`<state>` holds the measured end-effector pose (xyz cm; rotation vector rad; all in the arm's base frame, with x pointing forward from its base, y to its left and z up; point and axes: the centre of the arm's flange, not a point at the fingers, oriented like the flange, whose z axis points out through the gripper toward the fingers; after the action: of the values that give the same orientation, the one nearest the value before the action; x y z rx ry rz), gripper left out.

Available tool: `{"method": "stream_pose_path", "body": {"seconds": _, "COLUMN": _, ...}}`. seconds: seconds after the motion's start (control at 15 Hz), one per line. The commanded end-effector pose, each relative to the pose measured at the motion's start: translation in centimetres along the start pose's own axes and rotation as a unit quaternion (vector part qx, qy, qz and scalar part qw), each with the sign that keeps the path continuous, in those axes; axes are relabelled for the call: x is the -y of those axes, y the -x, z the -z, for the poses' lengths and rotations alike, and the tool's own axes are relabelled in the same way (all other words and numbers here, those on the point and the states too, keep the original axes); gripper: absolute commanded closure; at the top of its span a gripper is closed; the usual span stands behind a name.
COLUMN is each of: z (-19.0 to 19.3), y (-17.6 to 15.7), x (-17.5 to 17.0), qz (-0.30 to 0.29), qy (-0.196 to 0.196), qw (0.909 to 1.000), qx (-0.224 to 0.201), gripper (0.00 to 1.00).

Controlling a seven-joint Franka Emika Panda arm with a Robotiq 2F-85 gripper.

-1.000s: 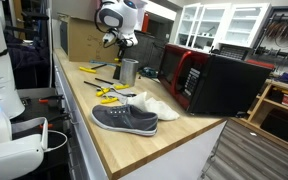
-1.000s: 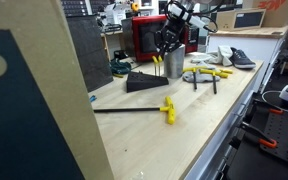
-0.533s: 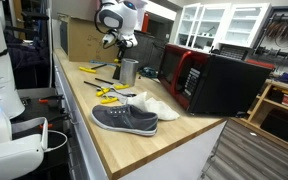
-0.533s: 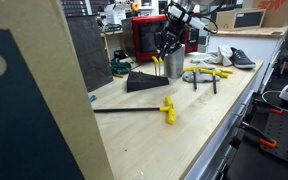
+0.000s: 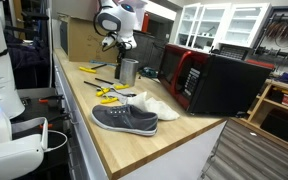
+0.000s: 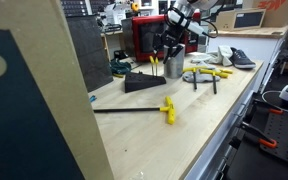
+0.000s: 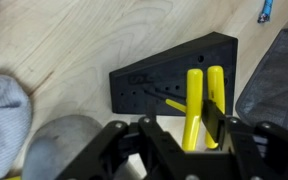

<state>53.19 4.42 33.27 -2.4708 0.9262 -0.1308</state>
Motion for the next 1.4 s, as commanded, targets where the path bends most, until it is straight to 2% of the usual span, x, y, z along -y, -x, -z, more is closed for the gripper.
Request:
{"method": "stream_pose_path", "body": {"seconds": 0.0, "z": 1.0, "y": 1.9, "x": 1.1, "qz": -0.004, "qy": -0.005, "qw": 0.9999, "qx": -0.011, "gripper": 0.16}}
{"method": "stream_pose_path", "body": {"seconds": 0.13, "z": 1.8, "y": 3.0, "x": 2.1, "qz": 0.003, "qy": -0.003, "qw": 1.0, "qx": -0.005, "gripper": 0.01}}
{"method": "stream_pose_path", "body": {"seconds": 0.4, "z": 3.9, "y": 5.2, "x": 4.8, "qz": 0.016, "qy": -0.012, "qw": 0.9997, "qx": -0.01, "gripper": 0.0}}
{"method": "stream_pose_path", "body": {"seconds": 0.6, "z": 5.1, "y": 6.1, "x": 6.9, "qz": 0.028, "qy": 0.019, "qw": 0.9994, "qx": 0.006, "gripper": 0.0}}
{"method": "stream_pose_path", "body": {"seconds": 0.8, "z": 6.2, "y": 6.8, "x": 8.5, "qz": 0.045, "qy": 0.077, "qw": 0.9958, "qx": 0.021, "gripper": 0.0}}
{"method": "stream_pose_path", "body": {"seconds": 0.93, "z": 7.1, "y": 7.5, "x": 9.4, "qz": 0.07, "qy": 0.126, "qw": 0.9886, "qx": 0.043, "gripper": 0.0}}
{"method": "stream_pose_path", "body": {"seconds": 1.07, "z": 7.8, "y": 7.8, "x": 10.0, "qz": 0.103, "qy": 0.177, "qw": 0.9767, "qx": 0.063, "gripper": 0.0}}
{"method": "stream_pose_path", "body": {"seconds": 1.33, "z": 9.9, "y": 8.8, "x": 11.6, "qz": 0.192, "qy": 0.257, "qw": 0.9445, "qx": 0.073, "gripper": 0.0}}
